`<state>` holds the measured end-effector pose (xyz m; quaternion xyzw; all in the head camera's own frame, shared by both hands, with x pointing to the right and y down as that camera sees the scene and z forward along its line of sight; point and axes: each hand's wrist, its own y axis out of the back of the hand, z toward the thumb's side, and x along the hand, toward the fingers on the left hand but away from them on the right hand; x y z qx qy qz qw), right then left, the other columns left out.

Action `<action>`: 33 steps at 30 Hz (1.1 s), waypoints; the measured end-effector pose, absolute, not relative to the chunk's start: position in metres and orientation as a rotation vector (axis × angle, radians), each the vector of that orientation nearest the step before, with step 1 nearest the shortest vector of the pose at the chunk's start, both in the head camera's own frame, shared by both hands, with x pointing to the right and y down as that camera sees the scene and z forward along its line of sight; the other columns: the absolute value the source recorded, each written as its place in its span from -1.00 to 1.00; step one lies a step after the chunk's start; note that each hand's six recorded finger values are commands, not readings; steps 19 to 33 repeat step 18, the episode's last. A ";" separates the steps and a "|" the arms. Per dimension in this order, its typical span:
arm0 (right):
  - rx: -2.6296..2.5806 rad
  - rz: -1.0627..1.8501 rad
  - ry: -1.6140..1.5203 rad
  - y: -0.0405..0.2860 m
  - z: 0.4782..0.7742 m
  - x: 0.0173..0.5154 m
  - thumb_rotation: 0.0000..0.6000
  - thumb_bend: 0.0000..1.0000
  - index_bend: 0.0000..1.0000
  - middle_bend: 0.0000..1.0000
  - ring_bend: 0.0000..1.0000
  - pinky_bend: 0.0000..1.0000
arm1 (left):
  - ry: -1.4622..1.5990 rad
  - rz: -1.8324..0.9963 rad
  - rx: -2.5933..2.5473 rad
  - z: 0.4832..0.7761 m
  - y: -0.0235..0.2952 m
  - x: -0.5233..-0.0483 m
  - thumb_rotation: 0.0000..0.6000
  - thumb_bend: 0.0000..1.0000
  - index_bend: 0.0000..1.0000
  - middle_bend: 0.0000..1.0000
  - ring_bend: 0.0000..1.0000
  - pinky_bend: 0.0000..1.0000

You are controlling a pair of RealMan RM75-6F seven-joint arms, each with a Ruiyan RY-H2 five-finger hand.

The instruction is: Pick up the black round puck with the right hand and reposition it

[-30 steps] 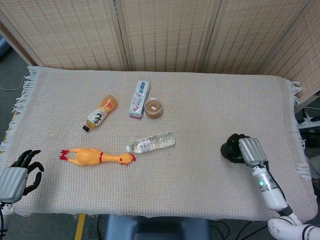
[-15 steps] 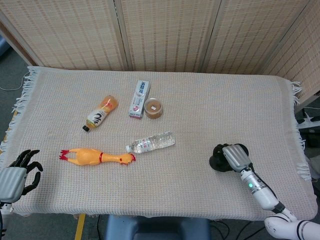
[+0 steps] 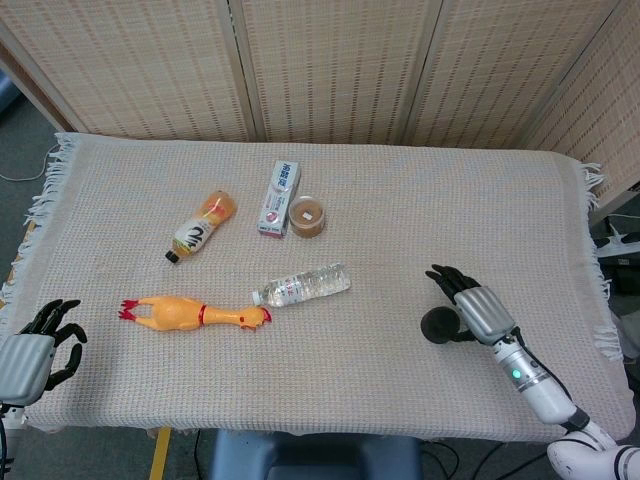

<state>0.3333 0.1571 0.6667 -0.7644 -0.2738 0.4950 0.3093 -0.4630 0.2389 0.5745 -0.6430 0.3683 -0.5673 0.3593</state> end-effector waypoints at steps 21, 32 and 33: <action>-1.397 1.687 -0.852 0.184 0.597 0.434 1.00 -0.64 -1.00 -1.00 -1.00 -0.95 | 0.955 -1.467 -1.652 0.575 0.238 -0.463 1.00 0.05 0.05 -0.66 -0.76 -0.18; -1.397 1.687 -0.852 0.184 0.597 0.434 1.00 -0.64 -1.00 -1.00 -1.00 -0.95 | 0.955 -1.467 -1.652 0.575 0.238 -0.463 1.00 0.05 0.05 -0.66 -0.76 -0.18; -1.397 1.687 -0.852 0.184 0.597 0.434 1.00 -0.64 -1.00 -1.00 -1.00 -0.95 | 0.955 -1.467 -1.652 0.575 0.238 -0.463 1.00 0.05 0.05 -0.66 -0.76 -0.18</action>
